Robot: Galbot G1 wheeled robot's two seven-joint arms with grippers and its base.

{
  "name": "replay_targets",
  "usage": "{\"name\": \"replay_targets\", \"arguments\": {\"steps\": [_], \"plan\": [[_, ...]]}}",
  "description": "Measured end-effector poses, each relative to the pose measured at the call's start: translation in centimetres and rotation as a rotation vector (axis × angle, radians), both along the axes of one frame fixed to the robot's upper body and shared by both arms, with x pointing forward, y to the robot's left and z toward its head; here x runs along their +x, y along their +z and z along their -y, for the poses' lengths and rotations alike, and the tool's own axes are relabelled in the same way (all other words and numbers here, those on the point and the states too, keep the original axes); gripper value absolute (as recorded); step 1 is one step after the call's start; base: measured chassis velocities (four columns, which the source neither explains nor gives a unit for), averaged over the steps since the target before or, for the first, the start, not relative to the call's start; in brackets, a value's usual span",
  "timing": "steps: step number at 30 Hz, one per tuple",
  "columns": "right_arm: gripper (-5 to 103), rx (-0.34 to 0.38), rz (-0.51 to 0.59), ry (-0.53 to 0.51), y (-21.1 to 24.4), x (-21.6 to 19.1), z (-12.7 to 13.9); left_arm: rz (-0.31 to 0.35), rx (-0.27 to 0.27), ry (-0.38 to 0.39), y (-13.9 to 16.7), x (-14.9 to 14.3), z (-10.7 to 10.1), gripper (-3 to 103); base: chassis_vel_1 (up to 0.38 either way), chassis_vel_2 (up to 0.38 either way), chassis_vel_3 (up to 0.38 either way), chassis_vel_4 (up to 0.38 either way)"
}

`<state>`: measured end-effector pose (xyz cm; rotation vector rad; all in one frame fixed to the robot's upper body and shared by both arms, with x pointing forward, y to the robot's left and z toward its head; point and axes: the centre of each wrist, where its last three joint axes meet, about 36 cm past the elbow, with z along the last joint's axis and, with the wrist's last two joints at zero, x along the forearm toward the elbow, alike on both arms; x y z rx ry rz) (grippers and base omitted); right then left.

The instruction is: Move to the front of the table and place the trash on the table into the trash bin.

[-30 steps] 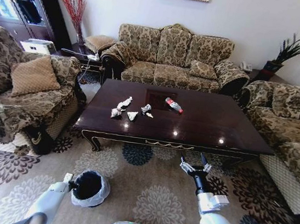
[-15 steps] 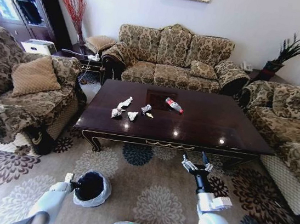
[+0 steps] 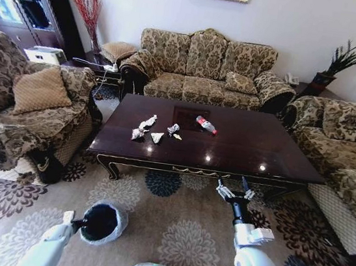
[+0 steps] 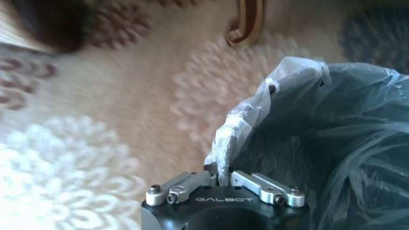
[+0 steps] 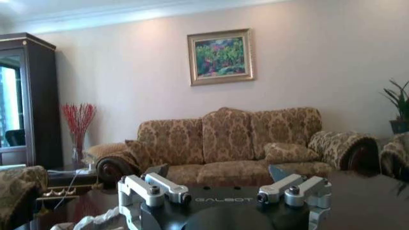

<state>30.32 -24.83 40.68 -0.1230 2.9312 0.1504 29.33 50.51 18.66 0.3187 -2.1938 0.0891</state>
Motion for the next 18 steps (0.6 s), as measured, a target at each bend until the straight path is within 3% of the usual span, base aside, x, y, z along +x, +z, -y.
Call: {"name": "replay_targets", "arguments": {"steps": [3,5,6,9,10,14,15,18], "plan": [[100,0.008,0.009,0.004,-0.3,0.4,-0.1,0.052,0.026,0.028,2.5,-0.7,-0.5,0,0.000,0.000,0.000,0.000],[100,0.022,0.022,0.025,-0.2,0.9,-0.5,0.141,0.063,0.076,6.4,-2.2,-0.9,0,0.000,0.000,0.000,0.000],[100,0.022,0.022,0.025,-0.2,0.9,-0.5,0.141,0.063,0.076,6.4,-2.2,-0.9,0,0.000,0.000,0.000,0.000],[100,0.015,0.042,0.053,0.0,1.7,-0.9,0.268,0.094,0.156,12.1,-5.8,-1.0,0,0.000,0.000,0.000,0.000],[100,0.015,0.042,0.053,0.0,1.7,-0.9,0.268,0.094,0.156,12.1,-5.8,-1.0,0,0.000,0.000,0.000,0.000],[100,0.039,0.052,0.052,0.0,2.6,-1.1,0.400,0.144,0.202,18.9,-9.5,-0.6,0,0.000,0.000,0.000,0.000],[100,0.039,0.052,0.052,0.0,2.6,-1.1,0.400,0.144,0.202,18.9,-9.5,-0.6,0,0.000,0.000,0.000,0.000],[100,0.061,0.042,0.033,0.0,2.9,-1.1,0.490,0.166,0.199,23.1,-10.7,0.3,0,0.000,0.000,0.000,0.000]]}}
